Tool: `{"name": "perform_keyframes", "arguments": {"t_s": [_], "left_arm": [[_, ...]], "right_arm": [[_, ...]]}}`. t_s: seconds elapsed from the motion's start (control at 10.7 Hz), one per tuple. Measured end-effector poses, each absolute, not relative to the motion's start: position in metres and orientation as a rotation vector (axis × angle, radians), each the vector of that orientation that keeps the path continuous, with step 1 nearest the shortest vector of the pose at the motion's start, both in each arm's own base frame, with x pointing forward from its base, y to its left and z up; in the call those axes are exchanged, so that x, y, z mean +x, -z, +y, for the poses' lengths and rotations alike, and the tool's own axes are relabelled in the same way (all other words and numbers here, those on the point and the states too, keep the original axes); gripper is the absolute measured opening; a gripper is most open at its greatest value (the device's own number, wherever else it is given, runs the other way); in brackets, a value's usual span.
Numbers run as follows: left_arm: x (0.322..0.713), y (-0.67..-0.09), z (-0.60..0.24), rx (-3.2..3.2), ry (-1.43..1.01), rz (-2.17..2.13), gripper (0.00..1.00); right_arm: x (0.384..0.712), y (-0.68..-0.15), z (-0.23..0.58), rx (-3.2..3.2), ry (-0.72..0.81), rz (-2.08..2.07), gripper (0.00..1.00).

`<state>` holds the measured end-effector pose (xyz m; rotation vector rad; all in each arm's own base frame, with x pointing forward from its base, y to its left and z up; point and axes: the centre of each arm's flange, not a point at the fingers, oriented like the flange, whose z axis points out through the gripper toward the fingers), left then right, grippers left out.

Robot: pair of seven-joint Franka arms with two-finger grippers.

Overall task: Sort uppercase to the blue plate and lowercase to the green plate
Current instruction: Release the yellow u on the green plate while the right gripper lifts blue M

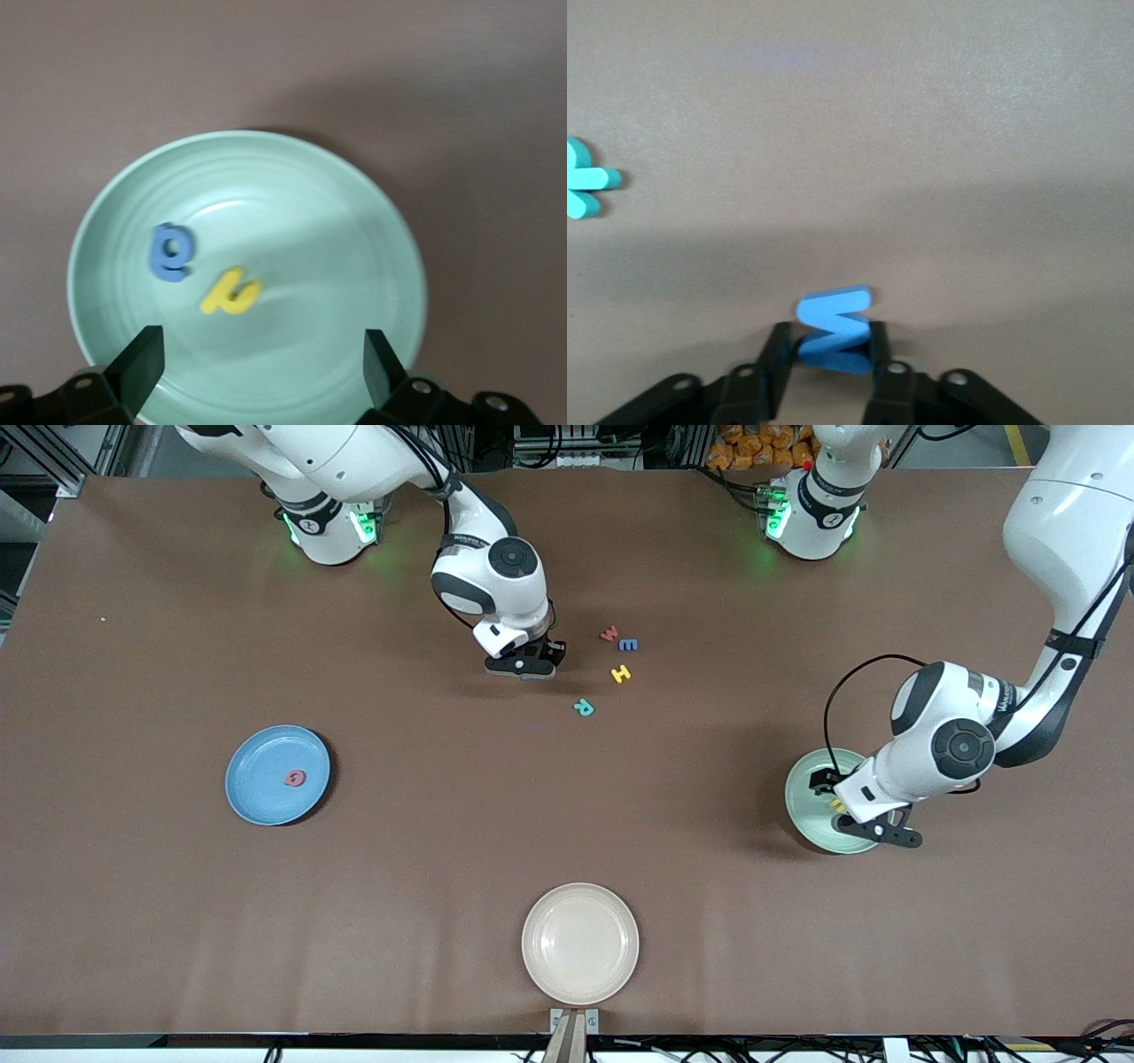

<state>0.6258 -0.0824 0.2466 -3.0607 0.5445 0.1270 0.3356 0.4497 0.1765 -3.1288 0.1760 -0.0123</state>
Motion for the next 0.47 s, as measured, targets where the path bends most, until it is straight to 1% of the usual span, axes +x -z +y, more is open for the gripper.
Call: {"name": "perform_keyframes", "arguments": {"t_s": [0.09,0.28,0.47], "left_arm": [[0.622,-0.259,-0.098,-3.031,-0.132,0.670,1.00],[0.614,-0.279,-0.126,-2.958,-0.138,0.925,1.00],[0.598,-0.281,-0.158,-2.893,-0.148,1.171,1.00]], "right_arm": [[0.336,-0.176,0.450,-3.129,0.012,0.177,0.35],[0.336,-0.176,0.450,-3.129,0.012,0.179,0.35],[0.336,-0.176,0.450,-3.129,0.012,0.179,0.35]]}}
